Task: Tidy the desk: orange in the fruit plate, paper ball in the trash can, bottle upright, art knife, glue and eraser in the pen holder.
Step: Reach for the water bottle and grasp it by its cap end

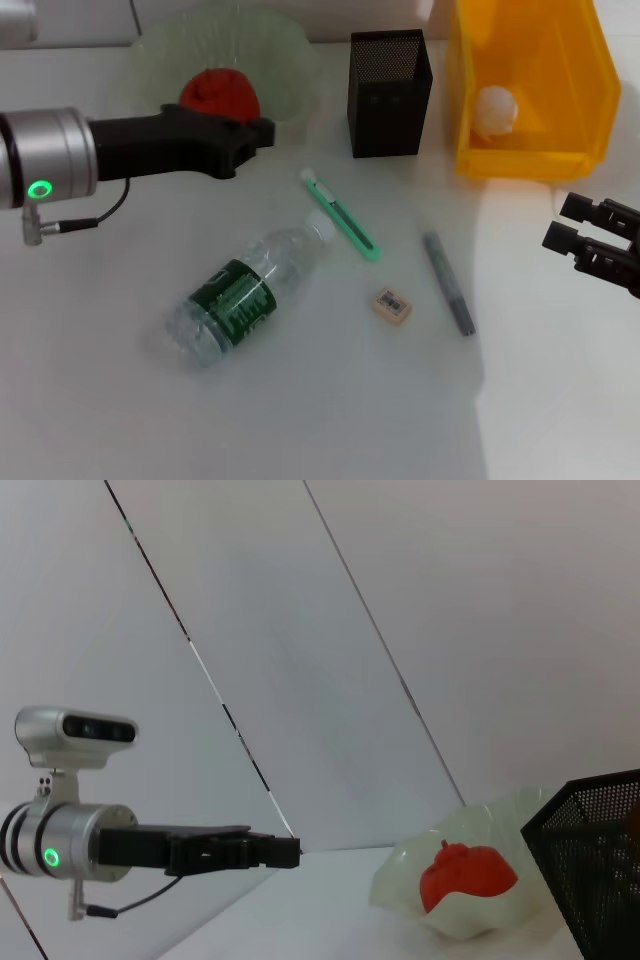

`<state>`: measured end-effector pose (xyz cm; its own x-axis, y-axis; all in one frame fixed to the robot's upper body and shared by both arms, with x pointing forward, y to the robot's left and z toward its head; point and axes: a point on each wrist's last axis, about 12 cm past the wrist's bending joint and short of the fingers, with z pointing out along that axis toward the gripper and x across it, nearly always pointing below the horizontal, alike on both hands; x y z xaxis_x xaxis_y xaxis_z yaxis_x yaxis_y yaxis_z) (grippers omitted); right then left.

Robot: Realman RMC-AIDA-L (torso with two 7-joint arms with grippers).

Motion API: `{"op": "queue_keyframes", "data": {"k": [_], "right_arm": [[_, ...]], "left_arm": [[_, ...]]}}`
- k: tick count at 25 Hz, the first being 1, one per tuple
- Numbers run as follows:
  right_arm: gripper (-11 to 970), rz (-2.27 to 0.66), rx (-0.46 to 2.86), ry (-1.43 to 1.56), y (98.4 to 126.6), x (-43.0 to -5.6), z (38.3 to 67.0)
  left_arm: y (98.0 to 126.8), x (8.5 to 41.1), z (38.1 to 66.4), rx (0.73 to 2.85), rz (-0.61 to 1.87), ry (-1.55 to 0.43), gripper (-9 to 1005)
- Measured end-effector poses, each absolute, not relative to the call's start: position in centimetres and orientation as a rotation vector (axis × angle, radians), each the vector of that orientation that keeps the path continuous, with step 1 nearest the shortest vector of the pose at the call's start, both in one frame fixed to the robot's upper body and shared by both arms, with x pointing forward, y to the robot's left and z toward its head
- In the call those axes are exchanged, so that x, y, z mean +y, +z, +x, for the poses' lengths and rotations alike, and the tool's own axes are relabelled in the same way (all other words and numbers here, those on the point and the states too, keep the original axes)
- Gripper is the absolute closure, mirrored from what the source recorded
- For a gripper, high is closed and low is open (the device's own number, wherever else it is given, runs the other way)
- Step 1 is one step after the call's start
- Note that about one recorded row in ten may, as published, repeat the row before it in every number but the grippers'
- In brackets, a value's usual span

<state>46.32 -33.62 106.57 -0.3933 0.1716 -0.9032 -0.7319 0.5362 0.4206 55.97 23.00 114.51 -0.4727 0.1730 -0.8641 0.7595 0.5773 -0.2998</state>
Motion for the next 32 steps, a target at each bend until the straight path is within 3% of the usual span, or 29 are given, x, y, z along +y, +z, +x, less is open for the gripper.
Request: {"op": "queue_keyframes", "data": {"k": [6, 11, 14, 20, 30, 32], "right_arm": [[227, -0.467, 1.717, 1.048, 106.3, -33.7, 46.1], [227, -0.451, 1.731, 1.041, 105.9, -33.8, 45.6], [227, -0.439, 1.736, 1.041, 105.5, -33.8, 45.4], [227, -0.439, 1.742, 1.028, 105.2, -33.8, 45.4], [227, -0.436, 1.753, 1.014, 105.0, -33.6, 45.6], [227, -0.435, 1.754, 1.013, 105.0, -33.6, 45.6]], "left_arm": [[116.8, 20.4, 57.5, 2.052, 0.869, -0.83, 973], [117.2, 17.5, 58.9, 2.203, 0.966, -0.719, 815], [116.8, 15.4, 59.2, 2.274, 1.041, -0.608, 579], [116.3, 12.8, 59.4, 2.334, 1.105, -0.425, 450], [114.1, 12.3, 59.9, 2.415, 1.08, -0.364, 185], [113.5, 12.3, 60.0, 2.426, 1.082, -0.354, 193]]}}
